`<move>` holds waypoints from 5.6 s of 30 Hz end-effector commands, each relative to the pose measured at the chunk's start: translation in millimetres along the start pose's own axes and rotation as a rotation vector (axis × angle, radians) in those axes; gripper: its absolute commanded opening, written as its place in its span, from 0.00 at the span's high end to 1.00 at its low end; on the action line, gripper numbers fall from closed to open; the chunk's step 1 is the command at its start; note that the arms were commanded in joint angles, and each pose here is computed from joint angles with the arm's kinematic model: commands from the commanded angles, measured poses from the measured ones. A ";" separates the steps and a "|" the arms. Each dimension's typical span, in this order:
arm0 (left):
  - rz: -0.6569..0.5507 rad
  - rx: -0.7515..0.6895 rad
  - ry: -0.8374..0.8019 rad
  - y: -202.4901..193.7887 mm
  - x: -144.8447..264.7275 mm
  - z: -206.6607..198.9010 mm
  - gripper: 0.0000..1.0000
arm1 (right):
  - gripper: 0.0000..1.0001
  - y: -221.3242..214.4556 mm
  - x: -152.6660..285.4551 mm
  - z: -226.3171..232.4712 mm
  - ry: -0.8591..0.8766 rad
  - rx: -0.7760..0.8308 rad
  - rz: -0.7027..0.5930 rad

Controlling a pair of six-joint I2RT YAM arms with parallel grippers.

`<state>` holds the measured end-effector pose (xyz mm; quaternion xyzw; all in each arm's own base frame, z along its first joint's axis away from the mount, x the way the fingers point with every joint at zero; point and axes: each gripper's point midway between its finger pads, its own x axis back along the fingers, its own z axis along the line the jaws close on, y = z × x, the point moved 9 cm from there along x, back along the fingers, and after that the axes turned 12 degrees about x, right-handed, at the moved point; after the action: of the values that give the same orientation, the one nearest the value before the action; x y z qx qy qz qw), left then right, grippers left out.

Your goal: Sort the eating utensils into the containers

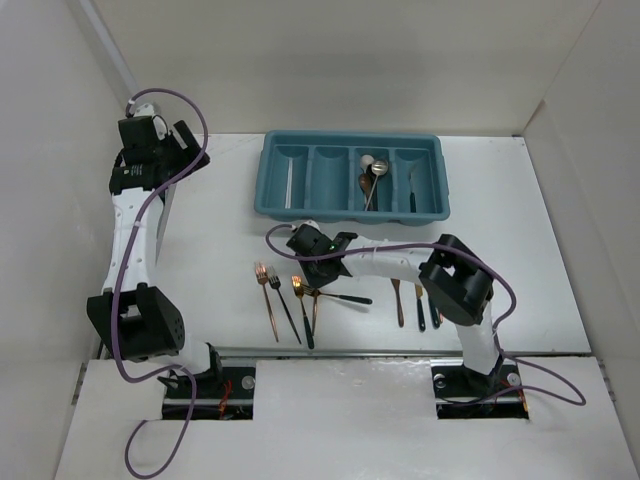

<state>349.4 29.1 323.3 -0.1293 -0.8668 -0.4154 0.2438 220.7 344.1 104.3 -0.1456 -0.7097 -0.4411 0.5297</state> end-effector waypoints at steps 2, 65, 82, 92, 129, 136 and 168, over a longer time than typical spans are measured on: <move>-0.046 -0.007 -0.050 7.1 12.9 -8.2 0.28 | 0.68 -10.1 -11.4 -4.1 -0.065 -0.014 0.052; 0.057 0.037 -0.074 -7.3 -11.5 4.6 0.27 | 0.00 81.5 140.5 -245.7 -0.417 -0.102 -0.296; 0.080 0.053 -0.122 -10.2 -8.2 0.1 0.27 | 0.26 -132.2 94.7 -101.6 -0.023 -0.248 0.144; 0.065 0.048 -0.132 -9.7 0.0 -2.0 0.27 | 0.66 -148.5 54.7 -101.5 -0.100 -0.239 0.249; 0.057 0.014 -0.132 -14.5 3.4 -7.6 0.27 | 0.55 74.4 86.7 -346.5 -0.517 -0.183 -0.153; 0.064 0.014 -0.140 -13.7 1.4 -8.8 0.27 | 0.20 68.4 165.4 -329.1 -0.530 -0.210 -0.254; 0.057 0.007 -0.178 -11.0 13.4 -15.3 0.27 | 0.63 -168.4 78.5 -218.9 -0.307 -0.573 0.310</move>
<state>345.5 11.2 312.5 -0.2023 -0.8798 -0.3762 0.2087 204.6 58.7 104.8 -0.4551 -0.5937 -0.4950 0.4421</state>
